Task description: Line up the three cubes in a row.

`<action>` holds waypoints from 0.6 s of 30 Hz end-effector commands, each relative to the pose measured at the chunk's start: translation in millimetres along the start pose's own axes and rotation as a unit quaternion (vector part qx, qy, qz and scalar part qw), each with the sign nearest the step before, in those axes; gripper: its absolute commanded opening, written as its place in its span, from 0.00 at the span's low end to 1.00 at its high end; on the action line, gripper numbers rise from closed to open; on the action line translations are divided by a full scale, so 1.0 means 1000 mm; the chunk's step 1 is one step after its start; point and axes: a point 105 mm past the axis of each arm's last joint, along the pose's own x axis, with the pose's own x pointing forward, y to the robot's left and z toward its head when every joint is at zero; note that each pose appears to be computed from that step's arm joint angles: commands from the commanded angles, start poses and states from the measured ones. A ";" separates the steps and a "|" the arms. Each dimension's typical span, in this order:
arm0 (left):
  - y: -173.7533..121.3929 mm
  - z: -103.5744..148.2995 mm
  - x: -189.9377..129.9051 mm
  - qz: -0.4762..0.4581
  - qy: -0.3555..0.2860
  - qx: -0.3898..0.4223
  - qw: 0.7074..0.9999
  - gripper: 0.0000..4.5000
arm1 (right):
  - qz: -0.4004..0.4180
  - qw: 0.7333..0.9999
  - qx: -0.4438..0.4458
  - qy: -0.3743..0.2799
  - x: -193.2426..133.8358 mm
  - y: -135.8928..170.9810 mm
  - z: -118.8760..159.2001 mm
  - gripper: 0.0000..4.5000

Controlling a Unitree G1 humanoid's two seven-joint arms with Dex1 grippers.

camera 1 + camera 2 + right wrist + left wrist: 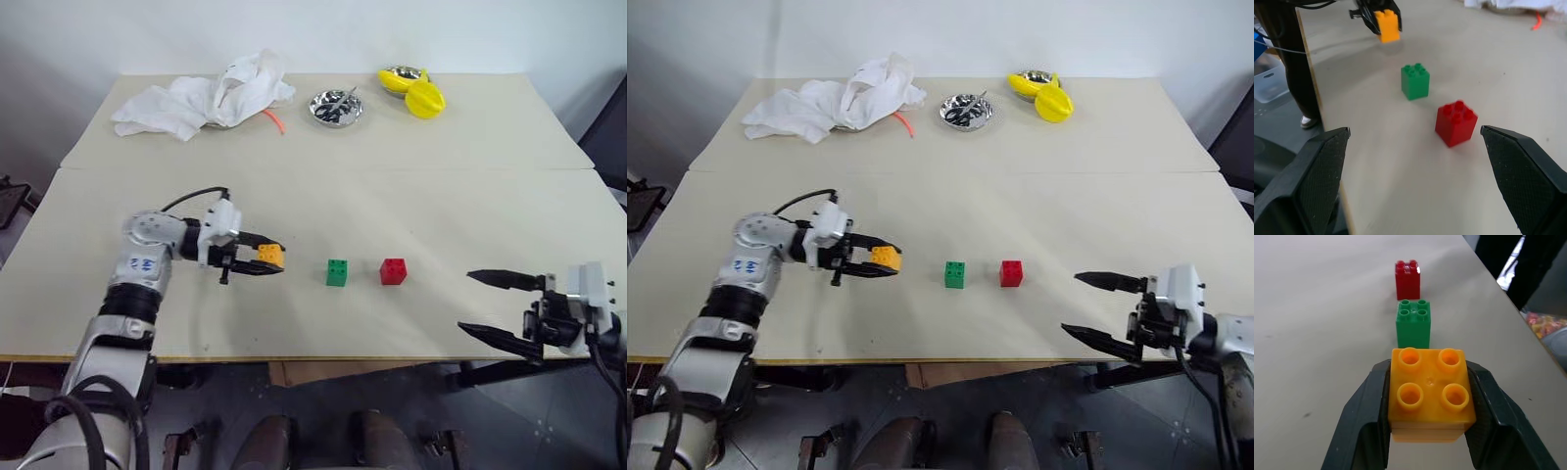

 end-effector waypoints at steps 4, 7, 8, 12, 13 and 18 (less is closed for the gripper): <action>-0.005 -0.016 0.004 -0.048 0.049 0.005 0.998 0.34 | -0.004 1.000 -0.011 -0.001 -0.009 0.008 0.015 1.00; -0.005 -0.021 0.004 -0.046 0.057 0.000 0.997 0.34 | -0.007 1.000 -0.007 -0.001 -0.010 0.012 0.015 1.00; -0.005 -0.022 0.004 -0.045 0.059 0.000 0.997 0.34 | -0.007 1.000 -0.005 -0.001 -0.010 0.013 0.015 1.00; -0.004 -0.023 0.002 -0.046 0.060 -0.002 0.997 0.34 | -0.006 1.000 -0.002 0.000 -0.008 0.015 0.015 1.00; -0.003 -0.022 0.002 -0.043 0.059 0.001 0.997 0.34 | -0.006 1.000 -0.002 0.000 -0.008 0.015 0.015 1.00; 0.005 -0.019 0.008 -0.034 0.060 0.004 0.998 0.34 | -0.004 1.000 -0.001 -0.004 -0.004 0.015 0.014 1.00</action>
